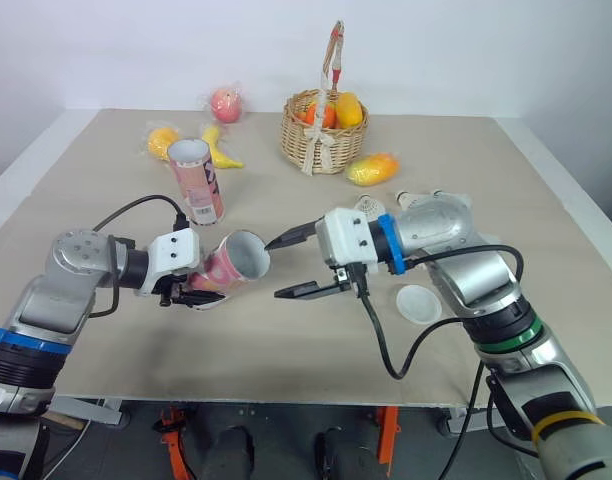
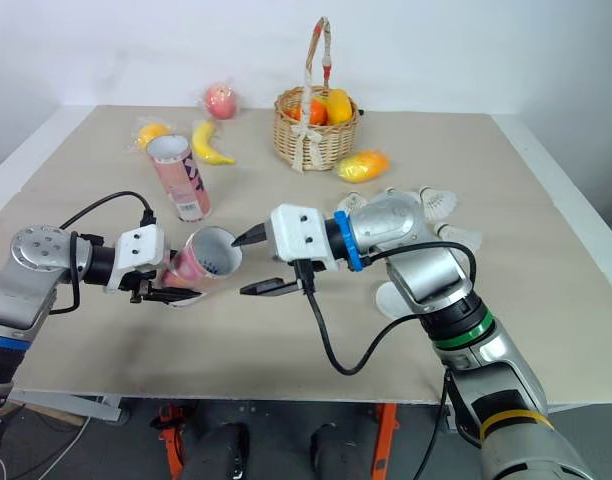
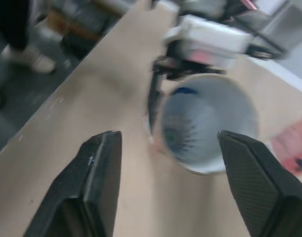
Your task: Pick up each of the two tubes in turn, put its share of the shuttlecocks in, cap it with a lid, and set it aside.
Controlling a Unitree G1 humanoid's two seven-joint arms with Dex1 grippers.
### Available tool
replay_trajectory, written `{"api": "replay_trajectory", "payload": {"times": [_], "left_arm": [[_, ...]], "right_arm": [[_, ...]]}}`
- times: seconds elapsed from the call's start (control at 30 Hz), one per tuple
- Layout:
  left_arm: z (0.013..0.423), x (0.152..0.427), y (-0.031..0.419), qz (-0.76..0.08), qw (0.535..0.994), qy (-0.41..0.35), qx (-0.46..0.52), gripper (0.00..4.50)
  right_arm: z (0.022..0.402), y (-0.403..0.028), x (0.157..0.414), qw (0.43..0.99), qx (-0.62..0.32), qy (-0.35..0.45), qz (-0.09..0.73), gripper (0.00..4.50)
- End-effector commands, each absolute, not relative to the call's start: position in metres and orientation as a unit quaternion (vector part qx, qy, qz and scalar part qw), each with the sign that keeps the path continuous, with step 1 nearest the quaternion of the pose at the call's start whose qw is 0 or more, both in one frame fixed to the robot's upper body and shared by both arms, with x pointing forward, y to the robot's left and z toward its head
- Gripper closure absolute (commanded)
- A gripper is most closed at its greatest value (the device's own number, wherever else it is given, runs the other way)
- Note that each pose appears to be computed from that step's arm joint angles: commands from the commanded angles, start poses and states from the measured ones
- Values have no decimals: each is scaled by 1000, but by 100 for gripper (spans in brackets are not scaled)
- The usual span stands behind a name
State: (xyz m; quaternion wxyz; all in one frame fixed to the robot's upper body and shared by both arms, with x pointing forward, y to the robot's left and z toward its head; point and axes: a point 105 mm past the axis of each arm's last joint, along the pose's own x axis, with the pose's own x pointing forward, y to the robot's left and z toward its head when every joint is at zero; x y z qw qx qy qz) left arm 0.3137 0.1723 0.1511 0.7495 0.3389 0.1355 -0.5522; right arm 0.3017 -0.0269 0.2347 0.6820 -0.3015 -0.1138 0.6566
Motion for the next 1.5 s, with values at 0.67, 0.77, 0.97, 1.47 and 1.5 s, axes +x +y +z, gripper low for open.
{"api": "replay_trajectory", "payload": {"times": [0.67, 0.77, 0.97, 1.47, 1.5], "left_arm": [[126, 301, 167, -579, 733, 169, 315, 180], [127, 301, 167, -577, 736, 166, 312, 180], [130, 300, 164, -578, 741, 160, 303, 180], [131, 299, 163, -571, 748, 157, 301, 180], [131, 299, 163, -570, 748, 157, 301, 180]], "right_arm": [[158, -110, 434, 979, -118, 94, 137, 105], [158, -109, 442, 980, -121, 98, 124, 105], [162, -103, 463, 983, -124, 90, 103, 105], [155, -121, 480, 984, -148, 92, 39, 428], [156, -120, 480, 984, -148, 88, 45, 443]]}}
